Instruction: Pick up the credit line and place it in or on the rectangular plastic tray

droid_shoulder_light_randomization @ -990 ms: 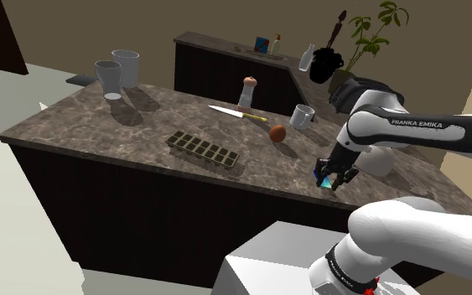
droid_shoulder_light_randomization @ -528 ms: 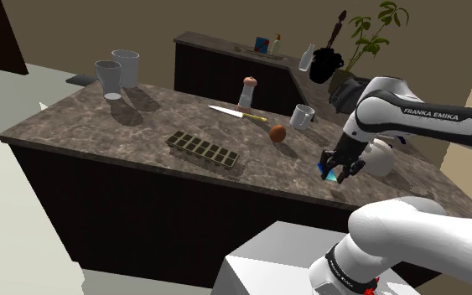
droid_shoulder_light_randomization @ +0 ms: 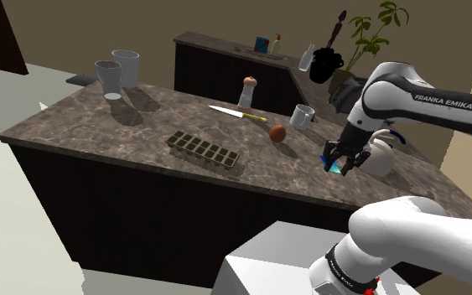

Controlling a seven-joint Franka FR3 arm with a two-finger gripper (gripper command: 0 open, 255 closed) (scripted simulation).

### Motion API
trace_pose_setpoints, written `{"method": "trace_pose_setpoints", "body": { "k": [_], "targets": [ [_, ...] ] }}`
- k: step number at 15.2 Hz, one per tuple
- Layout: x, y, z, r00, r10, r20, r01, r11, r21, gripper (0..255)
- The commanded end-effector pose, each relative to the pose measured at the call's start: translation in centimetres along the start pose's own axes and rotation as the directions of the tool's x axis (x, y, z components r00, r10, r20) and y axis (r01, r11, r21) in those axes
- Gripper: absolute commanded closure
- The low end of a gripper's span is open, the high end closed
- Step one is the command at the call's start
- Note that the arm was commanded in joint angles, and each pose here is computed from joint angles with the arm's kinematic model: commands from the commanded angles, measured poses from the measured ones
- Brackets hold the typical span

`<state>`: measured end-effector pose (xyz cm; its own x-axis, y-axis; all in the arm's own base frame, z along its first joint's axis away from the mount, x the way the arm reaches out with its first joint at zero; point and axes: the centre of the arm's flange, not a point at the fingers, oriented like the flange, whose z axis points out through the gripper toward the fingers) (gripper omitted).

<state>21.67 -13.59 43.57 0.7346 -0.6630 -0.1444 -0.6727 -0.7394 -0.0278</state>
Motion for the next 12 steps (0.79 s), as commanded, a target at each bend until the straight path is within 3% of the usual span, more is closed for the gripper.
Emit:
{"method": "trace_pose_setpoints", "body": {
  "k": [1, 12],
  "targets": [
    [0.1, -2.1, -0.2, 1.0, 0.0, 0.0, 0.0, 1.0, 0.0, 255],
    [1.0, -16.6, -0.3, 1.0, 0.0, 0.0, 0.0, 1.0, 0.0, 255]
  ]
}}
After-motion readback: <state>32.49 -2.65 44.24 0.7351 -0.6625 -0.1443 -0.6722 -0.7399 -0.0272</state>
